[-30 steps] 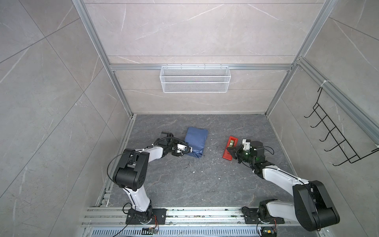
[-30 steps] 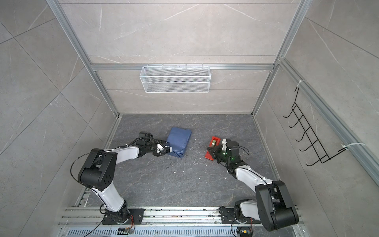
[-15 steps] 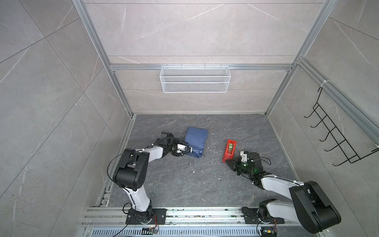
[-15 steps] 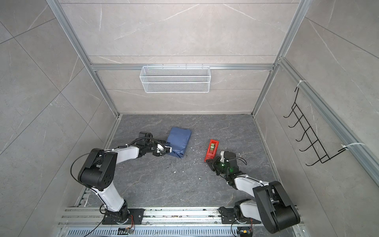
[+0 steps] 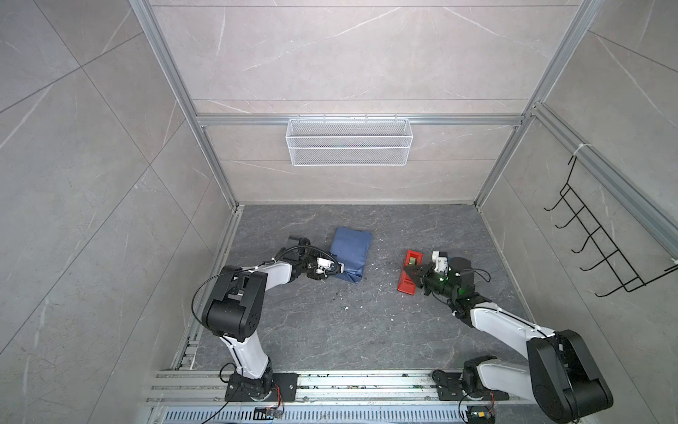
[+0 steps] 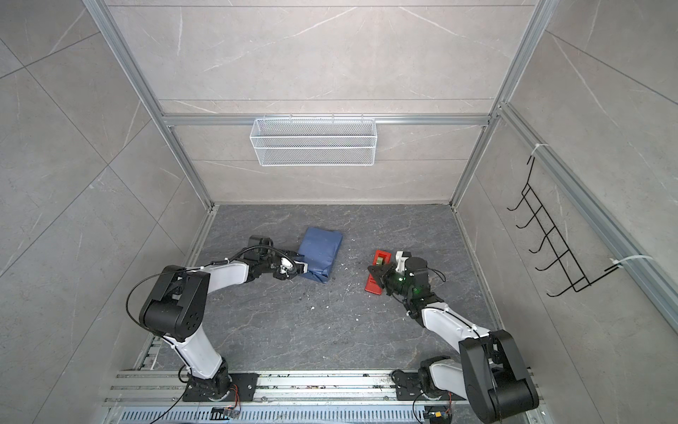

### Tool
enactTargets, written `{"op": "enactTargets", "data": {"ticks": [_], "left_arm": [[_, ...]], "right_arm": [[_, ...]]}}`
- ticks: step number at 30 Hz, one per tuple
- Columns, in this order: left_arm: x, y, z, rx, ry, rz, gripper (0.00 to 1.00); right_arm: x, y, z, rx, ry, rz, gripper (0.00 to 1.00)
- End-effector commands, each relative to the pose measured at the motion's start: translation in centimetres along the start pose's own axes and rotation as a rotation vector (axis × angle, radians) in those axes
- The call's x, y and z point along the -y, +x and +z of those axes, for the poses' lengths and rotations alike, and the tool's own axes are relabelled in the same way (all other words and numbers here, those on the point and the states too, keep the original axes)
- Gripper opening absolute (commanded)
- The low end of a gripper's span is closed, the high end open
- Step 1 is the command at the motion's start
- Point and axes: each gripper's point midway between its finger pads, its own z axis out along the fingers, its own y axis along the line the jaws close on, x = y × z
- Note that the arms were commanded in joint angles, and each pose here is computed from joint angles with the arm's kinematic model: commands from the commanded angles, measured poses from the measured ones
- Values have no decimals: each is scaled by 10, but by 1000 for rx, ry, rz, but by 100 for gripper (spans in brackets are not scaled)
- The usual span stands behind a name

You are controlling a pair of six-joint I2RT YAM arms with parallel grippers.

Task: Wrap a gift box in wrapping paper
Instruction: Tear off the tape with the cutter.

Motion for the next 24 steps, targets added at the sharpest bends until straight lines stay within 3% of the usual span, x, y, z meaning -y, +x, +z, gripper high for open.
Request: {"op": "enactTargets", "data": {"ticks": [1, 7, 15, 24], "left_arm": [[85, 21, 11, -86, 256, -175, 58], [87, 21, 11, -84, 257, -169, 58], [86, 21, 11, -87, 253, -168, 58], [85, 20, 10, -88, 257, -169, 59]], "right_arm": [[-14, -24, 3, 21, -22, -37, 0], [-29, -56, 9, 36, -33, -54, 0], [-63, -61, 0, 38, -69, -85, 0], [12, -42, 13, 6, 20, 12, 0]]}}
